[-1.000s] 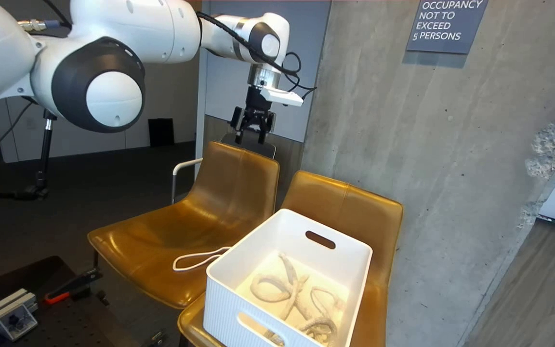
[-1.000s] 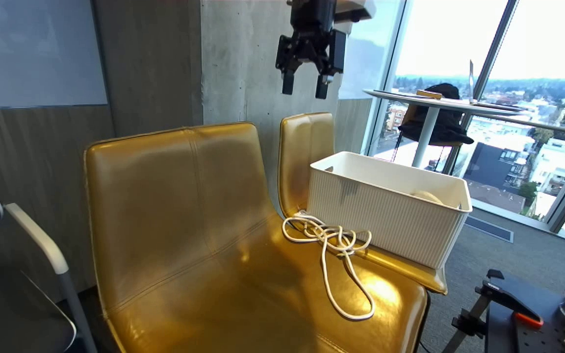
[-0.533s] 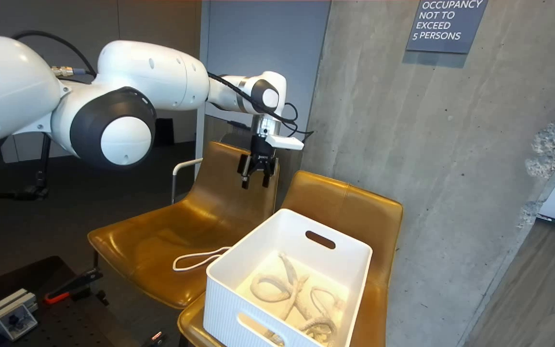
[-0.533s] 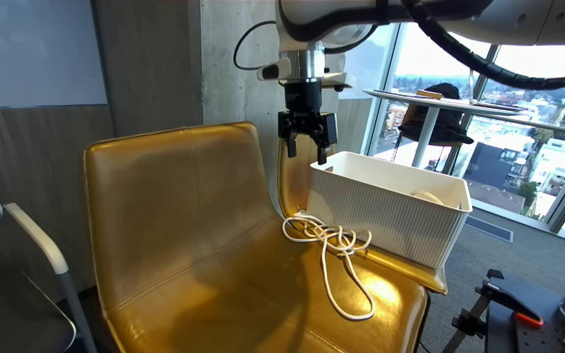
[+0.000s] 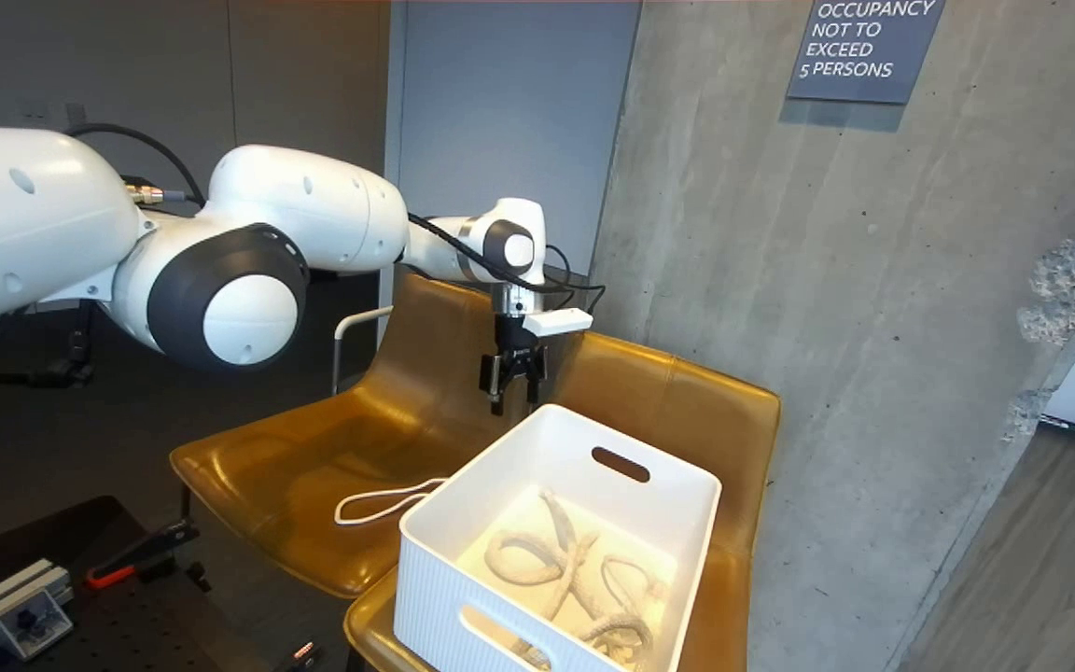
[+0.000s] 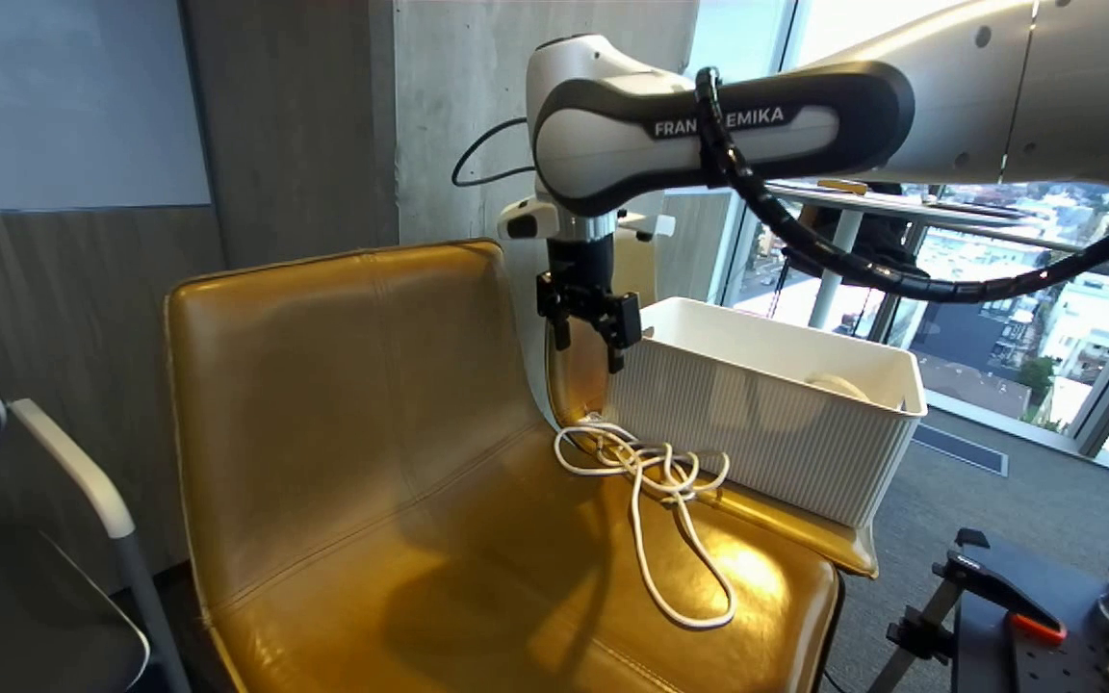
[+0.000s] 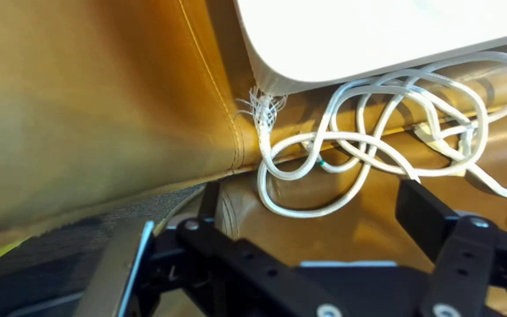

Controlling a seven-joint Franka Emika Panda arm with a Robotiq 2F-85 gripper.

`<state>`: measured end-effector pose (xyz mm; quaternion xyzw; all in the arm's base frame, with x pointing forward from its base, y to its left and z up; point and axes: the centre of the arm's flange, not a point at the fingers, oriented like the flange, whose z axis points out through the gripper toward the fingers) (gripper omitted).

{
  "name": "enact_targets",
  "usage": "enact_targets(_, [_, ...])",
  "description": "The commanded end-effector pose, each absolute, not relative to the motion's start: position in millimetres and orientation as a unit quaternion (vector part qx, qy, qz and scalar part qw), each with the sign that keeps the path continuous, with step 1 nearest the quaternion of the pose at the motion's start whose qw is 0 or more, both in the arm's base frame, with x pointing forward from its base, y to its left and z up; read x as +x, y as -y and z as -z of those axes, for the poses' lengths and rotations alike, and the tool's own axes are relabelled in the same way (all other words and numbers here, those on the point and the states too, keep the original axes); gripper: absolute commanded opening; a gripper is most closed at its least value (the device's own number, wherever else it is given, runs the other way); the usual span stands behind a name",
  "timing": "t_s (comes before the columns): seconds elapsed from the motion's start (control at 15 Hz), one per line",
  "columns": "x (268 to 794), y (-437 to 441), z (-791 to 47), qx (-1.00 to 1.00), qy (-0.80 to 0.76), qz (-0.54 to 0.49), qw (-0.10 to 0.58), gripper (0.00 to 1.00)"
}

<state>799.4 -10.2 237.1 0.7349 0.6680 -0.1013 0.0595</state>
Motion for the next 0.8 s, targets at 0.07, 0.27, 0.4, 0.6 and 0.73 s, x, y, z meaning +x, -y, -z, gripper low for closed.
enact_targets(0.07, [727.0,23.8,-202.0,0.73,-0.668,0.114,0.09,1.0])
enact_targets(0.27, [723.4,26.5,-182.5,0.731,-0.666,0.126,0.082,1.0])
enact_targets(0.4, [720.8,26.2,-172.9,0.731,-0.665,0.13,0.076,1.0])
enact_targets(0.6, [717.7,24.6,-159.2,0.728,-0.668,0.137,0.064,1.0])
enact_targets(0.73, [715.5,24.7,-152.6,0.728,-0.668,0.142,0.057,1.0])
